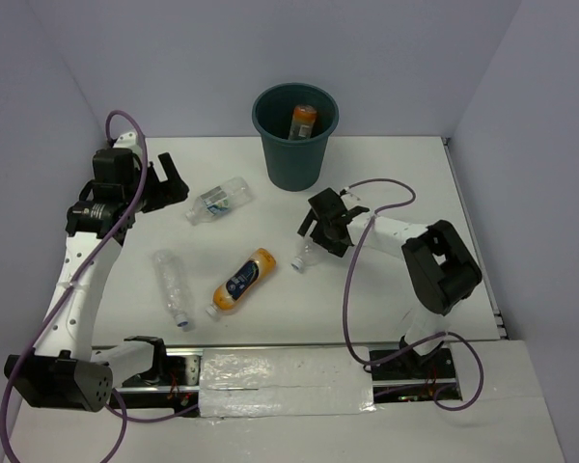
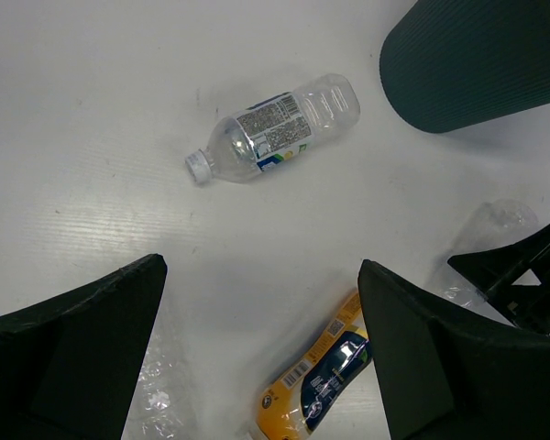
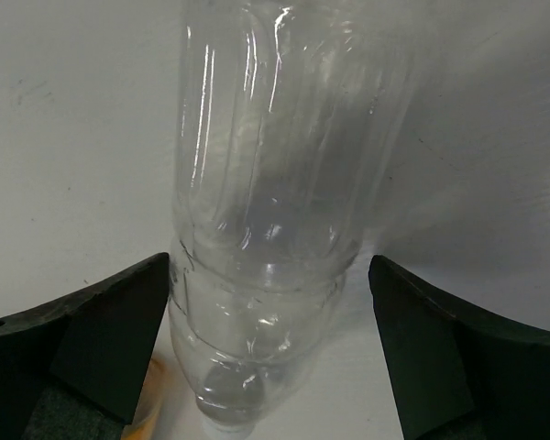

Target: Put the plastic bottles in the bin

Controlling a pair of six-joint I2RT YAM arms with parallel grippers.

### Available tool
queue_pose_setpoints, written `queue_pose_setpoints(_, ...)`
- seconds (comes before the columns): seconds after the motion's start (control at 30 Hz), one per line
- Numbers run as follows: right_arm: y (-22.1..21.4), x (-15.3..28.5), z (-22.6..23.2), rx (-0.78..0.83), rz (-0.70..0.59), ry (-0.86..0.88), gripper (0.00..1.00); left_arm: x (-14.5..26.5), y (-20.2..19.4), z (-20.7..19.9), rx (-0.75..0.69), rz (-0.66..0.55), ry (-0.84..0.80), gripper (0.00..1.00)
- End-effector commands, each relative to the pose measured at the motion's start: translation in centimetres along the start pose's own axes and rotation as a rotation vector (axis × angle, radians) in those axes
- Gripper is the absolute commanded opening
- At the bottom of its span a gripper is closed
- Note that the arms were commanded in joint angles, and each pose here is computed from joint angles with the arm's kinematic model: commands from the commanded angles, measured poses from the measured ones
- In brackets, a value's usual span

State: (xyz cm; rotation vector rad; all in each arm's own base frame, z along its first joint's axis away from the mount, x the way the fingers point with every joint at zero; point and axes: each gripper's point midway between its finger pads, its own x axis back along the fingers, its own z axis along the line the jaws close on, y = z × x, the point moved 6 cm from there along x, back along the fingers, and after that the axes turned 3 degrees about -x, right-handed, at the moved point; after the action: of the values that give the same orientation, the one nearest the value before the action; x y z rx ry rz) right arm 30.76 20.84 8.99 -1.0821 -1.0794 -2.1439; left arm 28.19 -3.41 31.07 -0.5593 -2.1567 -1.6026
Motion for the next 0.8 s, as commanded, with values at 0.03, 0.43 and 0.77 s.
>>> queue_pose_setpoints(0.03,0.2,-0.7,1.0,-0.066,-0.003,0.028,0.89,-0.3,-0.2,-0.1,0.02,-0.005,-0.007,0.99)
queue_pose_setpoints(0.43,10.0,11.0,3.6,0.002,-0.434,0.077,0.43,-0.7,0.1,-0.2,0.024,-0.012,-0.005,0.99)
queue_pose_setpoints(0.77,23.6,23.3,13.6,0.047,-0.932,0.166,0.46,-1.1,-0.3,0.0,0.035,0.005,0.002,0.99)
